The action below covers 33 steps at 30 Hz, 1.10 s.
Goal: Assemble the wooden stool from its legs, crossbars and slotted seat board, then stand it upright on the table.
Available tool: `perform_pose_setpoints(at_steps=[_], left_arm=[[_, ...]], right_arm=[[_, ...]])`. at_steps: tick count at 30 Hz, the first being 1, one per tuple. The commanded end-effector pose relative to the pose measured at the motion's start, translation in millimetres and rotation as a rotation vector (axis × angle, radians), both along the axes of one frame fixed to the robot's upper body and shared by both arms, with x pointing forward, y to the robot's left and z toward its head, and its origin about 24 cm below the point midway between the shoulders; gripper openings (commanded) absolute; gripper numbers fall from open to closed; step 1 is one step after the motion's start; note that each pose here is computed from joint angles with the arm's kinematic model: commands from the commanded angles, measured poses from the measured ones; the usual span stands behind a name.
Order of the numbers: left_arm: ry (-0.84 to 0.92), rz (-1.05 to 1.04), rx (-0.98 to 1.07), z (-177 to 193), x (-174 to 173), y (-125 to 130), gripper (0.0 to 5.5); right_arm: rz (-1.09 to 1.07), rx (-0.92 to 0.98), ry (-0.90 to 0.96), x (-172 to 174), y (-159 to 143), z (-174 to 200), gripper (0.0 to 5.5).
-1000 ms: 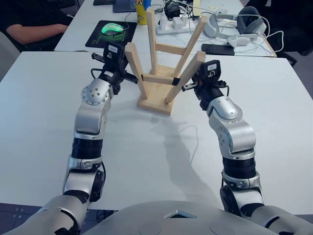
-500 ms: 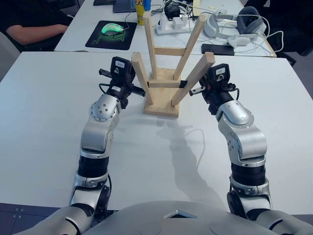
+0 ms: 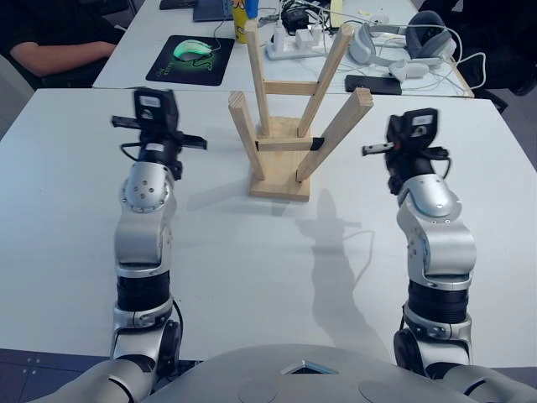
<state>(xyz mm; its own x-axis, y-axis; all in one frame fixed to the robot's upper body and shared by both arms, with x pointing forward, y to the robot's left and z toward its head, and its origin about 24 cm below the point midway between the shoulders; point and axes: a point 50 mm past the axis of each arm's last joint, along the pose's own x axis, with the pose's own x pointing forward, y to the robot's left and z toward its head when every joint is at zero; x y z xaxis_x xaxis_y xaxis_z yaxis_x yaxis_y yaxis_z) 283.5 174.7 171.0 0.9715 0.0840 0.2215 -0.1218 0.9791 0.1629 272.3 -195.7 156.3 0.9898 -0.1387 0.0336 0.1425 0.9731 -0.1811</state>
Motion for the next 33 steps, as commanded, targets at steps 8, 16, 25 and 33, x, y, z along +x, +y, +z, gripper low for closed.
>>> perform_pose_setpoints(at_steps=[8, 16, 25, 33], left_arm=[[0.223, -1.057, 0.008, -14.9, -46.5, -156.7, 0.02], [0.281, -0.58, 0.049, -28.8, -7.6, -89.6, 0.02], [0.035, 0.029, 0.01, -2.7, -4.7, -1.2, 0.02], [0.06, -0.218, -0.041, -8.1, -6.4, -40.5, 0.02]], right_arm=[[0.828, 0.097, 0.115, -32.7, 112.8, 5.5, 0.0], [0.466, -0.021, 0.18, -8.2, 57.4, -8.3, 0.0], [0.039, -0.029, 0.105, 1.4, -0.8, 0.1, 0.0], [0.249, 0.029, -0.027, 1.5, 31.2, 21.4, 0.0]])
